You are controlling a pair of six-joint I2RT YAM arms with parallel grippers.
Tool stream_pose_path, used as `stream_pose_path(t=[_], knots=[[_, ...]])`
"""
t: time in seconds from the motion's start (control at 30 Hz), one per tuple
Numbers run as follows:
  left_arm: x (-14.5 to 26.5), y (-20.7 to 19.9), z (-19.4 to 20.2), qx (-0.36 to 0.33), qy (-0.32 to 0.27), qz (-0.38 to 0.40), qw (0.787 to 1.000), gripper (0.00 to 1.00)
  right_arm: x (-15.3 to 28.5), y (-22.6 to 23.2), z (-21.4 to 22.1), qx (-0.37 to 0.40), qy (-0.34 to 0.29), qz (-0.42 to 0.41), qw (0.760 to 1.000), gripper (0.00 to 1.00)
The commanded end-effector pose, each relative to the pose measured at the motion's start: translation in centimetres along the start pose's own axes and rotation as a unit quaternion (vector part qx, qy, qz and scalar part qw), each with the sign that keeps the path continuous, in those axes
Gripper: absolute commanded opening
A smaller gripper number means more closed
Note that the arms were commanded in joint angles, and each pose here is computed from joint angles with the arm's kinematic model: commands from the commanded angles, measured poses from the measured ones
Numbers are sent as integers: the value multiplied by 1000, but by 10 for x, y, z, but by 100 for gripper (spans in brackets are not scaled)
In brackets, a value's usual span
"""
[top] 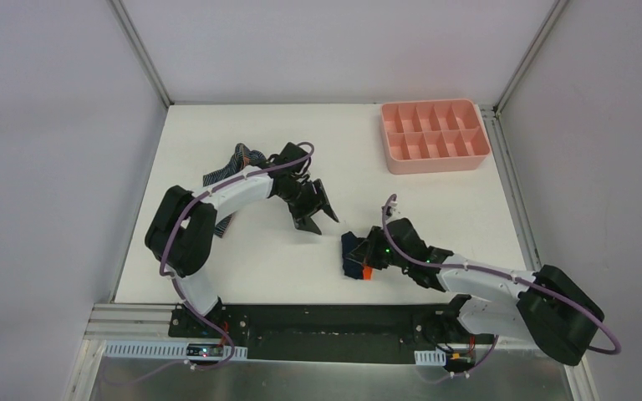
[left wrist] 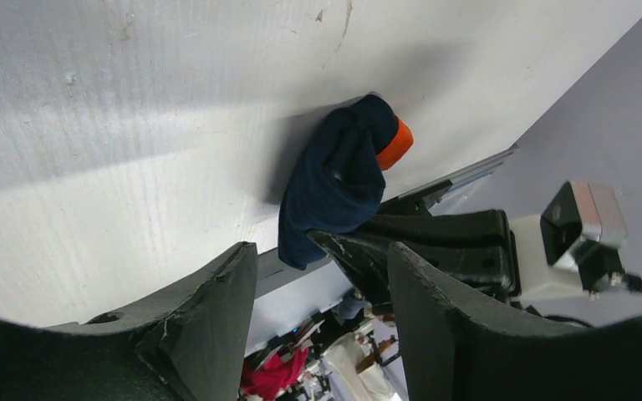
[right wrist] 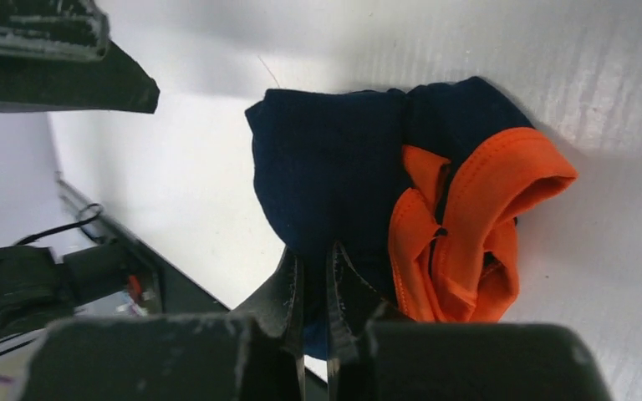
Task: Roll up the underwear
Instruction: Roll the underwear to the center of the board.
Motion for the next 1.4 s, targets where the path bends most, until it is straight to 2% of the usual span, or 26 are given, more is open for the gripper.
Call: stream_pose_path(t=[0.0, 0.13, 0.43, 0.73, 1.03, 1.17, 1.37], knots=[[11, -11, 14, -30, 22, 24, 999, 59, 7, 1, 0, -94, 37, -68, 993, 0], [11, -13, 18, -39, 34, 33, 998, 58, 10, -15, -6, -152, 40, -89, 984, 0], [-13, -27, 25, -67, 84, 43, 993, 59, 15, -35, -9, -202, 54, -106, 972, 0], [-52, -32, 25, -87, 133, 42, 986, 63, 18, -49, -3, -234, 80, -115, 962, 0], [-69, -35, 33, -99, 161, 46, 981, 59, 11, -55, -3, -266, 100, -131, 950, 0], [-75, -35, 38, -101, 168, 44, 980, 53, 7, -52, -6, -280, 103, -148, 943, 0], [-86, -36, 42, -98, 176, 41, 979, 35, 3, -51, -11, -296, 98, -161, 937, 0]])
Point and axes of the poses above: each gripper's point midway between its finger pads, its own x axis back along the fingers, its own y axis along the line the jaws close on, z = x × y, the point moved 2 cm from there along x, back along the fingers, and after that the axes turned 9 degrees about -x, right-handed, at the moved point
